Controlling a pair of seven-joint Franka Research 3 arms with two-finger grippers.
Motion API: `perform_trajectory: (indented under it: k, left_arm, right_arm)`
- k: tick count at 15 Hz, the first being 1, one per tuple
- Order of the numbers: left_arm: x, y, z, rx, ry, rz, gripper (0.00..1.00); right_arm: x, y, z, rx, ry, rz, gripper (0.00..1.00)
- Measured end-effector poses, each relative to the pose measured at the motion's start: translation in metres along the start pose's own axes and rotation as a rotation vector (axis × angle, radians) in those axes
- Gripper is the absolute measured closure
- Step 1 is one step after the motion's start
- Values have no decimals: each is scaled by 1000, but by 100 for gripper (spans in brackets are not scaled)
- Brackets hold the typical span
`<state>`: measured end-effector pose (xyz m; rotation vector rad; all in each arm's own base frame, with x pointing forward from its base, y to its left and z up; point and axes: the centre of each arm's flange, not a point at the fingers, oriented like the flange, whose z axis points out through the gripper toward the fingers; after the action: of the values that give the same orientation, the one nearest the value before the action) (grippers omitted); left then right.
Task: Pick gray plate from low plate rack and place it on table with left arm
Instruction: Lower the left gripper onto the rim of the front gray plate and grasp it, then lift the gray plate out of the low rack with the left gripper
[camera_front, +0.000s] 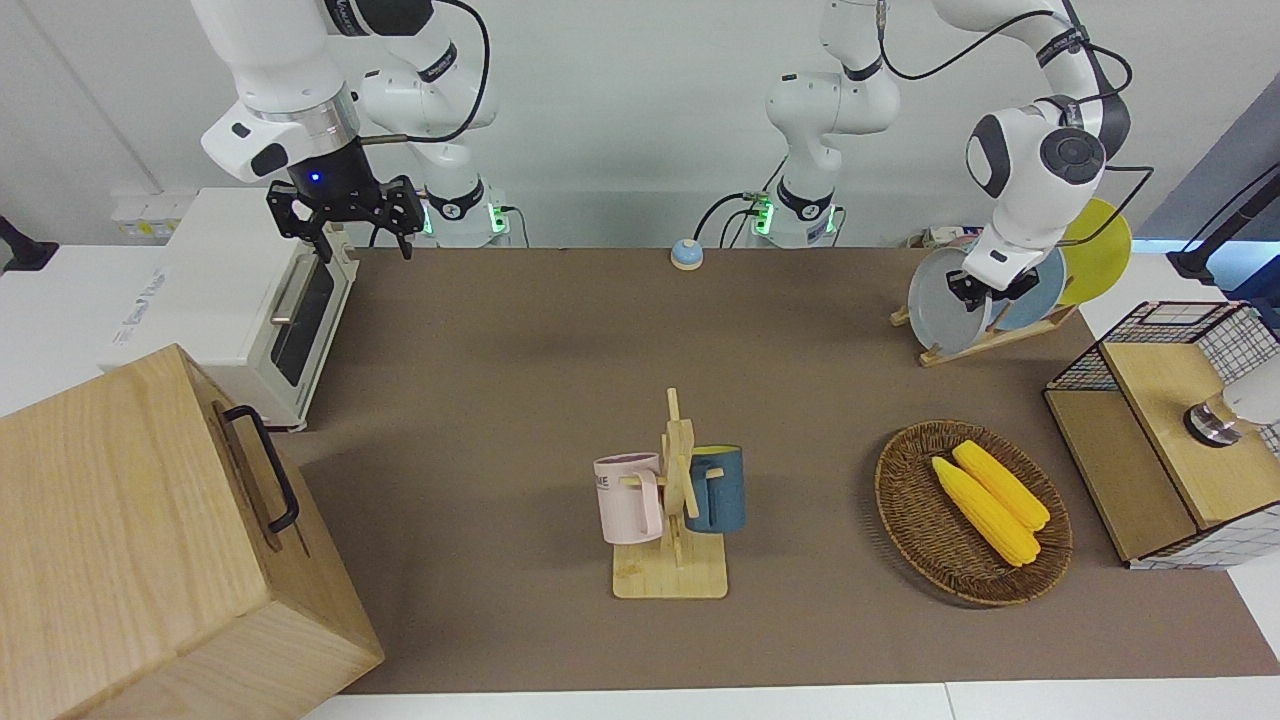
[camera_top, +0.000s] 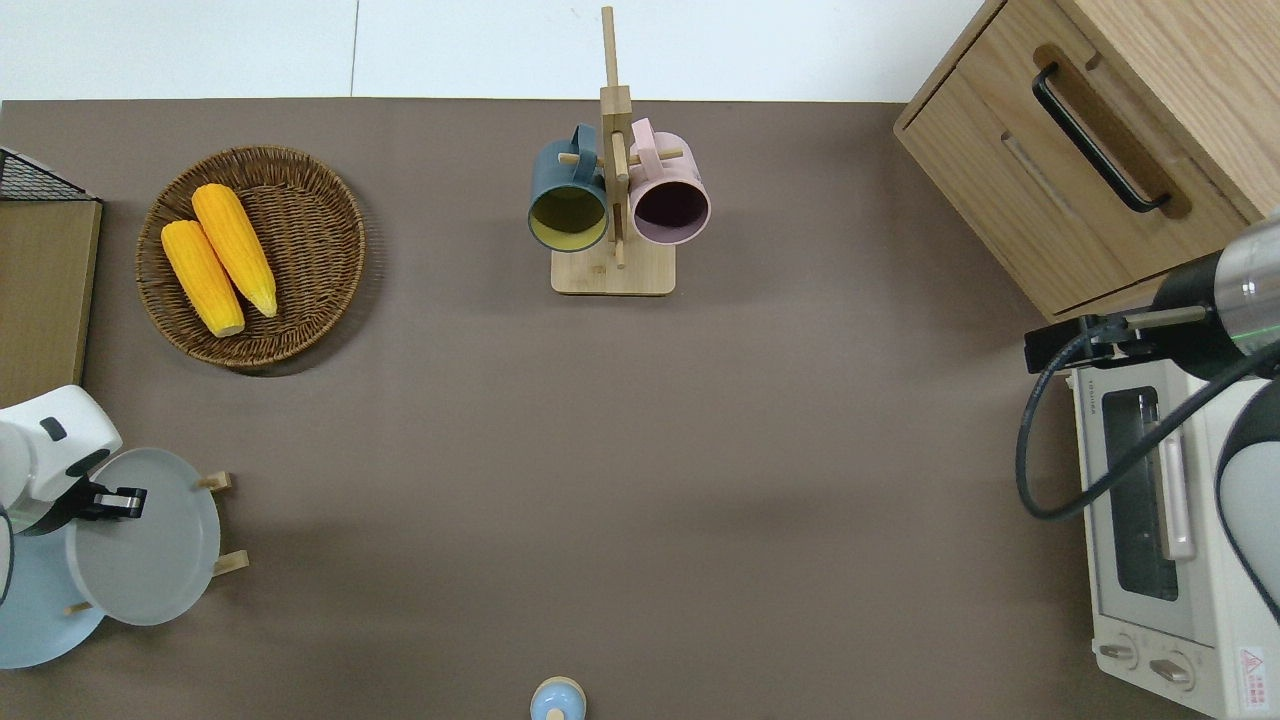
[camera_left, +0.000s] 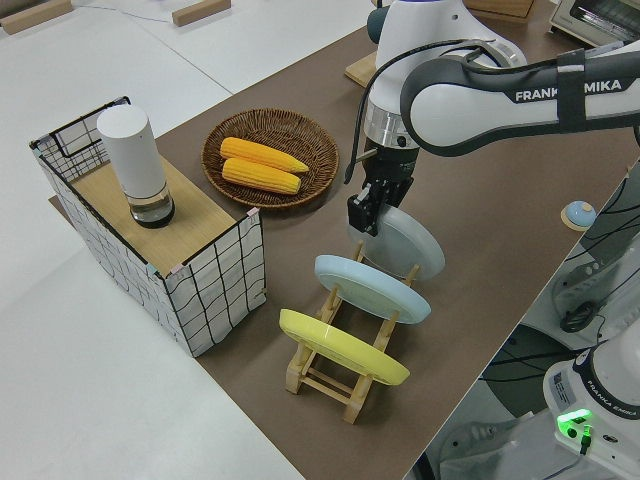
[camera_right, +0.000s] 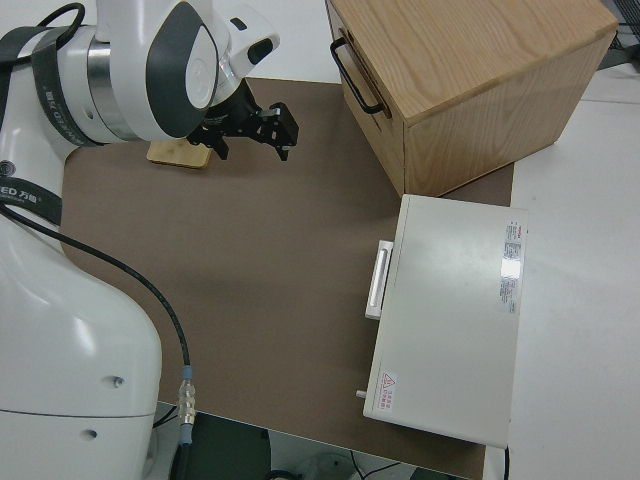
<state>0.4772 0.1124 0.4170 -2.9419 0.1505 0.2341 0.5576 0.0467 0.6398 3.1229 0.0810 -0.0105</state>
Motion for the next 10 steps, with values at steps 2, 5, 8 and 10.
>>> perform_trajectory:
  k: [2, 5, 8, 10]
  left_arm:
    - [0, 0, 0, 0, 0, 0, 91]
    - [0, 0, -4, 1, -6, 0, 91]
    - [0, -1, -12, 2, -19, -1, 91]
    - [0, -3, -18, 2, -26, -6, 91]
  right_arm:
    - [0, 0, 0, 0, 0, 0, 1]
    - [0, 0, 0, 0, 0, 0, 1]
    - [0, 0, 0, 0, 0, 0, 1]
    - [0, 0, 0, 0, 0, 0, 1]
